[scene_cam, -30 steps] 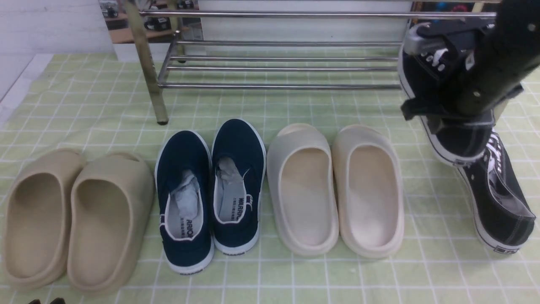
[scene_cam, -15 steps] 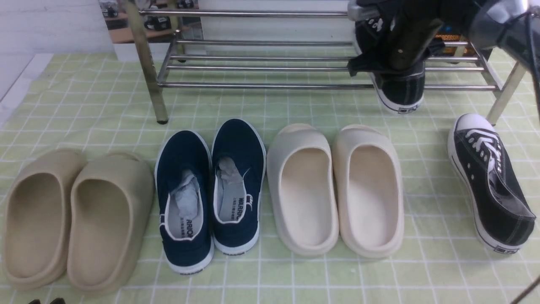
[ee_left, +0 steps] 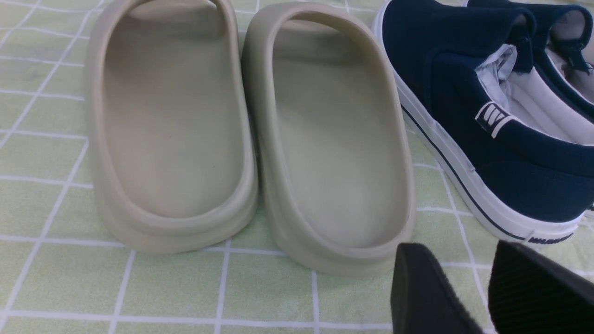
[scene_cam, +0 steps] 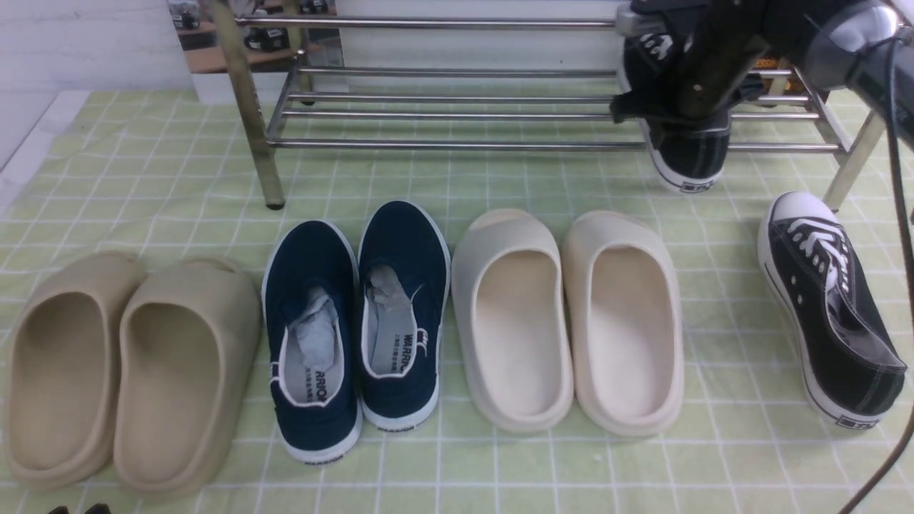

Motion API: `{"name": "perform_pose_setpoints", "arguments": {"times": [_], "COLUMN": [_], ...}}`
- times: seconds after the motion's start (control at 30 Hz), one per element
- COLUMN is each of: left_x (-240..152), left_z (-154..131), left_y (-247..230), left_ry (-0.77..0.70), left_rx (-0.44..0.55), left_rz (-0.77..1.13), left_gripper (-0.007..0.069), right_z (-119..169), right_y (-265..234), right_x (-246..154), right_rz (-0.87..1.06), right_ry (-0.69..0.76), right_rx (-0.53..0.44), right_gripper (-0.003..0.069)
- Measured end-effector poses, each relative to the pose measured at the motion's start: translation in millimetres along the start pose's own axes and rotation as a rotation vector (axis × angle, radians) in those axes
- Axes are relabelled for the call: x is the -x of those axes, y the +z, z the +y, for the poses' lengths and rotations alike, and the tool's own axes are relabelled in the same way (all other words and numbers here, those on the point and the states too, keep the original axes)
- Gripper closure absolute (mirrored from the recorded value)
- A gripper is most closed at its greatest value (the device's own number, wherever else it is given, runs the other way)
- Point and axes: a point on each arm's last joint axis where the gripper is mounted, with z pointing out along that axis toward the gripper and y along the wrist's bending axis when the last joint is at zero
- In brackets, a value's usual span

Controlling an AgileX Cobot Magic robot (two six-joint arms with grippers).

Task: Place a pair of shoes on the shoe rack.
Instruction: Use the right arm to put a shoe into the shoe rack, then use the right arm to grab the shoe closest to it

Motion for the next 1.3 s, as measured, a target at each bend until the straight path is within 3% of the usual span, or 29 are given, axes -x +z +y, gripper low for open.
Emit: {"name": "perform_pose_setpoints", "arguments": {"times": [0.13, 0.3, 0.33, 0.5, 0.67, 0.83, 0.97, 1.17, 1.3], "left_x": [0.0, 0.0, 0.0, 0.0, 0.0, 0.0, 0.0, 0.0, 0.0], "left_z": [0.0, 0.0, 0.0, 0.0, 0.0, 0.0, 0.0, 0.0, 0.0], "left_y": [0.0, 0.0, 0.0, 0.0, 0.0, 0.0, 0.0, 0.0, 0.0], "left_ry": [0.000, 0.000, 0.000, 0.000, 0.000, 0.000, 0.000, 0.000, 0.000], "left_rx": [0.000, 0.000, 0.000, 0.000, 0.000, 0.000, 0.000, 0.000, 0.000], "left_rz": [0.000, 0.000, 0.000, 0.000, 0.000, 0.000, 0.000, 0.000, 0.000], "left_gripper": [0.0386, 0.0388, 0.0388, 0.0388, 0.0388, 0.0386, 0.0386, 0.0386, 0.0386], "right_z": [-7.5, -9.5, -7.7, -3.5, -7.3, -17.0, -33.3, -43.4, -47.3], "right_y": [-1.0, -7.5, -17.9, -70.8, -118.9, -130.0, -103.2, -63.4, -37.0], "right_x": [2.3, 5.9, 7.4, 3.5, -23.6, -68.8, -139.7, -172.8, -180.6], "right_rz": [-0.018, -0.048, -0.056, -0.069, 0.063, 0.201, 0.404, 0.381, 0.374], "right_ry": [0.004, -0.015, -0.019, -0.035, -0.056, -0.020, 0.093, 0.163, 0.180], "right_rx": [0.070, 0.111, 0.124, 0.132, 0.067, 0.001, -0.066, -0.133, -0.161], "right_gripper": [0.0618, 0.0492, 0.0403, 0.0171, 0.0057, 0.0060, 0.0106, 0.0162, 0.0272]}}
